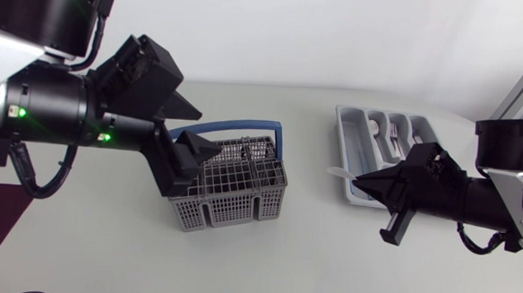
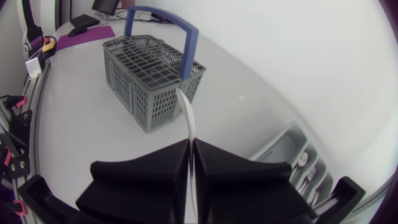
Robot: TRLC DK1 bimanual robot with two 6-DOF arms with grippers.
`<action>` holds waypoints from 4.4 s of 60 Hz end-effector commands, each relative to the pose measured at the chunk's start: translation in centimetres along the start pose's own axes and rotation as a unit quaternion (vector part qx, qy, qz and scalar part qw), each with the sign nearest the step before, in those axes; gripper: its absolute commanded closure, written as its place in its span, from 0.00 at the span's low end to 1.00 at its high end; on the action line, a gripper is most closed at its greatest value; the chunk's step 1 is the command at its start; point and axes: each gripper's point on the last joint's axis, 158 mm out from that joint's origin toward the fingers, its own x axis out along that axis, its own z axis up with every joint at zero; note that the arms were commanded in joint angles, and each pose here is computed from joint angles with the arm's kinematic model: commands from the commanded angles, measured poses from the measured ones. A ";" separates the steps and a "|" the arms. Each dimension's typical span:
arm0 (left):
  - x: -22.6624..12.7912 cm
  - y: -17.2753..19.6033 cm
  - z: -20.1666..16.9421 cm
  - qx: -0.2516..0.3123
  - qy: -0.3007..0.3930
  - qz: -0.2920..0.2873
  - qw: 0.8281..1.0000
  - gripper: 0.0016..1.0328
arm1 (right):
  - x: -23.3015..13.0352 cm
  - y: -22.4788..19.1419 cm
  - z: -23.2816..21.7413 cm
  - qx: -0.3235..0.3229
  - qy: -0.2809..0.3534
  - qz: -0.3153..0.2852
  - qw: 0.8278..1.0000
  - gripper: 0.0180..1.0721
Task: Unload the cutlery basket into the drawer organizer.
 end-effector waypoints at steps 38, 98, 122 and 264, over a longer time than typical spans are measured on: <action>-0.1 -2.6 -3.8 0.075 0.032 0.004 0.997 0.04 | -0.8 -11.8 -14.6 0.027 0.100 0.016 0.994 0.94; -0.6 -3.8 -4.1 0.091 0.031 0.005 0.995 0.04 | 1.0 -14.3 -19.7 -0.090 0.154 0.066 0.982 0.07; -1.5 -3.0 -6.9 0.081 0.048 0.027 0.995 0.04 | 0.1 -11.4 -10.6 -0.039 0.105 0.041 0.993 0.04; 8.8 8.1 -16.3 -0.069 0.141 0.053 0.986 0.78 | 12.5 5.3 2.7 0.021 0.064 0.086 0.994 0.95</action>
